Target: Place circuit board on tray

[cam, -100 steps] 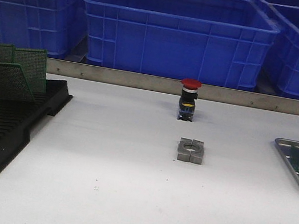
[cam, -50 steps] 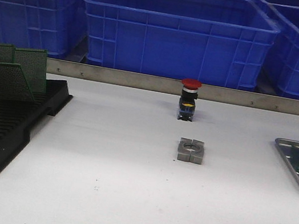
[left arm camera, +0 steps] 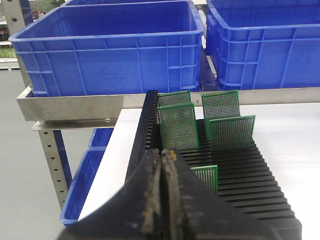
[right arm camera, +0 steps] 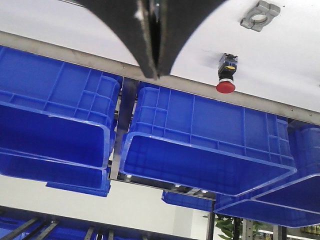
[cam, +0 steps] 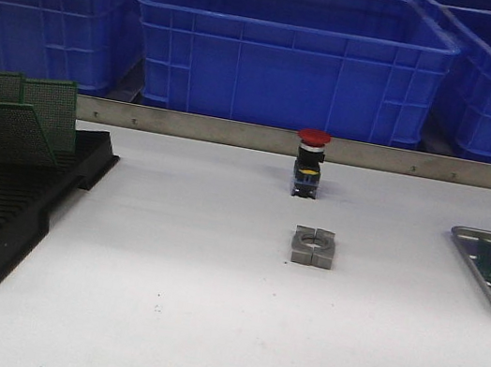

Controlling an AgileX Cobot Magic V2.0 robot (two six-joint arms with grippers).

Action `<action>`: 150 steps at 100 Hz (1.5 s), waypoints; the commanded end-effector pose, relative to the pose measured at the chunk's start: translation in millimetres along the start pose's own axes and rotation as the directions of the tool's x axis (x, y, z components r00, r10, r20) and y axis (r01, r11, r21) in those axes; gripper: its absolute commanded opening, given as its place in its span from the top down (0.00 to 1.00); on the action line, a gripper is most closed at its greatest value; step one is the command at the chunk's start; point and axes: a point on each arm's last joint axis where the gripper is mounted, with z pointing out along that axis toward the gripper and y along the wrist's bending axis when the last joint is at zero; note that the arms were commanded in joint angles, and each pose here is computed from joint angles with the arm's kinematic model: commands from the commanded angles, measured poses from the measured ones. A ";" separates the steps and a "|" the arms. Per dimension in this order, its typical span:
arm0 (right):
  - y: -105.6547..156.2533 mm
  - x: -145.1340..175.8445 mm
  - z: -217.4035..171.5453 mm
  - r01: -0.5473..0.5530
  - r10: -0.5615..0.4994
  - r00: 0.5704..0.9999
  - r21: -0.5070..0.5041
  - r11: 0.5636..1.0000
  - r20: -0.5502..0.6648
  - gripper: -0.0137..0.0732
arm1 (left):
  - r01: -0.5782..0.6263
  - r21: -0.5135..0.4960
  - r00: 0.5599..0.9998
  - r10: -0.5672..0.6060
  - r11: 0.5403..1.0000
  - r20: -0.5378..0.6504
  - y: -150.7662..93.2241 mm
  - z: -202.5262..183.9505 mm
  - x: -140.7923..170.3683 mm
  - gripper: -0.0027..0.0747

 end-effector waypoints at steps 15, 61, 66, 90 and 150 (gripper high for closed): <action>-4.0 -10.1 0.1 -0.014 0.013 0.999 0.035 0.999 0.038 0.91 | 0.011 0.008 0.997 -0.012 1.000 0.082 -0.4 -1.1 -1.6 0.99; -5.5 -10.1 0.1 -0.015 0.013 0.999 0.052 0.999 0.045 0.91 | 0.011 0.008 0.997 -0.012 1.000 0.082 -0.4 -1.1 -1.6 0.99; -6.4 -7.3 0.6 -0.009 0.006 0.999 0.065 0.998 0.040 0.91 | 0.011 0.008 0.997 -0.012 1.000 0.082 -0.4 -1.1 -1.6 0.99; -12.6 22.2 3.6 0.007 -0.003 1.000 0.152 0.988 -0.022 0.91 | 0.011 0.008 0.997 -0.012 1.000 0.082 -0.4 -1.1 -1.6 0.99; -8.5 72.9 -10.8 -0.102 0.102 0.995 0.205 0.973 0.007 0.91 | 0.011 0.008 0.997 -0.012 1.000 0.082 -0.4 -1.1 -1.6 0.99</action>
